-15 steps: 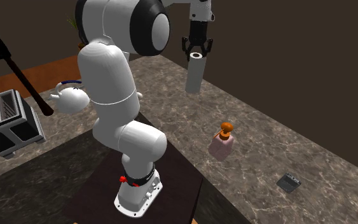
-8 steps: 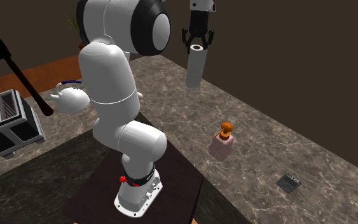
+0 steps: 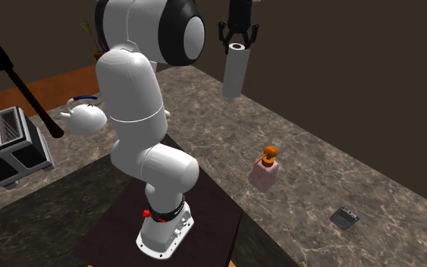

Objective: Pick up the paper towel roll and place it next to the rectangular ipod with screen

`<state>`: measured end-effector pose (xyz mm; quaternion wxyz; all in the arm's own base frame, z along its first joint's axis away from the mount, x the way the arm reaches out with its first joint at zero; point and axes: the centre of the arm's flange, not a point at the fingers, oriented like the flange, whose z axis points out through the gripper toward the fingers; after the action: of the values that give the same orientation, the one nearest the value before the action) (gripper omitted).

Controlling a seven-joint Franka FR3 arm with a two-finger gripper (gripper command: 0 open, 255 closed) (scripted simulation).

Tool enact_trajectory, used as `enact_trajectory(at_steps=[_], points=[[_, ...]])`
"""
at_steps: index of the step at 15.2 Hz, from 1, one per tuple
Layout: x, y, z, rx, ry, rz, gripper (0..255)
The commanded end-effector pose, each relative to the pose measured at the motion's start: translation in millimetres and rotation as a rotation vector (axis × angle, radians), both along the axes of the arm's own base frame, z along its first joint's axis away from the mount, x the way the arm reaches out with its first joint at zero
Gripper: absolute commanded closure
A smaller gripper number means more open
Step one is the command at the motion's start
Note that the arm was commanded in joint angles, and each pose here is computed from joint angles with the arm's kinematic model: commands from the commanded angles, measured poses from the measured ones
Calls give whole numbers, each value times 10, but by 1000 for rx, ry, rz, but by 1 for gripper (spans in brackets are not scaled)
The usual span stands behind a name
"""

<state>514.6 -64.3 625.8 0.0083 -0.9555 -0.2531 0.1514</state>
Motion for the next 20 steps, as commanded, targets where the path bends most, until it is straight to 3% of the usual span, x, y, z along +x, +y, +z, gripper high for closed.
enact_trajectory(at_steps=[1,20], points=[[-108,-156,18,0,0,0,255],[-1514,-2232,27,0,0,0,255]])
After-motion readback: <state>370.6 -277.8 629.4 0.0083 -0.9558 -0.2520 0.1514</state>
